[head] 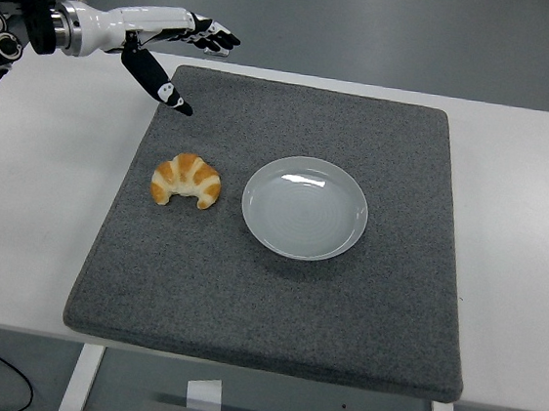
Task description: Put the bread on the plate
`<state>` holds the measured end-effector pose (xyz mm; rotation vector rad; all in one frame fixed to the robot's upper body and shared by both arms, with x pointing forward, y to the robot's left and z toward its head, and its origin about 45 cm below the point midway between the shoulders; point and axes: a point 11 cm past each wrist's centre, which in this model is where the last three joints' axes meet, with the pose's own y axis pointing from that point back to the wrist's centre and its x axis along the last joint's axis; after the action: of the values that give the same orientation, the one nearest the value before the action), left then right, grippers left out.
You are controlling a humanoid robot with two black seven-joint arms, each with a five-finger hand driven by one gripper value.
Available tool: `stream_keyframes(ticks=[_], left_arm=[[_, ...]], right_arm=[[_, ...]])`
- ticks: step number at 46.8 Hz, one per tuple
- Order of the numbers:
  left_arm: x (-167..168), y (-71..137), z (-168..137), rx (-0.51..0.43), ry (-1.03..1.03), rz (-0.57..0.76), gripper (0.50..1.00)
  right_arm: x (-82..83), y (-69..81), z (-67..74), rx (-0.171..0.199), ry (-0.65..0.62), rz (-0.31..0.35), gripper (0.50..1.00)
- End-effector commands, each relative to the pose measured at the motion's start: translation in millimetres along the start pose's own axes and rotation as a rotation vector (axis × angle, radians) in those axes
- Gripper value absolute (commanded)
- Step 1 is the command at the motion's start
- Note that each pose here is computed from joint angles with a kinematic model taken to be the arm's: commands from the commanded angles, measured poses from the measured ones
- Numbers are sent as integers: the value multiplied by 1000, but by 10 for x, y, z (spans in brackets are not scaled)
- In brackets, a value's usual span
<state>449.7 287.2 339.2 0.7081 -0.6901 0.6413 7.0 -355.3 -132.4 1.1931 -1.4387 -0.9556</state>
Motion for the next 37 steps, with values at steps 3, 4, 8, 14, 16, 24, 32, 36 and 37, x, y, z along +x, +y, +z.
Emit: stream_keyframes(ticks=[3, 4, 8, 14, 16, 24, 32, 36, 37], left_arm=[[-94, 26, 24, 4, -61, -62, 1000], [-118, 35, 27, 5, -70, -77, 1000], [-191, 51, 43, 3, -105, -121, 1000], [-295, 70, -23, 14, -172, -175, 1000], [-304, 92, -37, 14, -191, -186, 1000], [-359, 132, -123, 38, -251, -223, 1000], [-416, 107, -162, 45, -258, -231, 1000], [-423, 96, -163, 44, -266, -225, 1000], [-426, 96, -167, 45, -267, -223, 1000]], right_arm=[[0, 0, 0, 0, 0, 0, 932], [0, 0, 0, 0, 0, 0, 932], [0, 0, 0, 0, 0, 0, 932], [0, 0, 0, 0, 0, 0, 932], [0, 0, 0, 0, 0, 0, 932], [0, 0, 0, 0, 0, 0, 932], [0, 0, 0, 0, 0, 0, 932], [0, 0, 0, 0, 0, 0, 932], [0, 0, 0, 0, 0, 0, 932]])
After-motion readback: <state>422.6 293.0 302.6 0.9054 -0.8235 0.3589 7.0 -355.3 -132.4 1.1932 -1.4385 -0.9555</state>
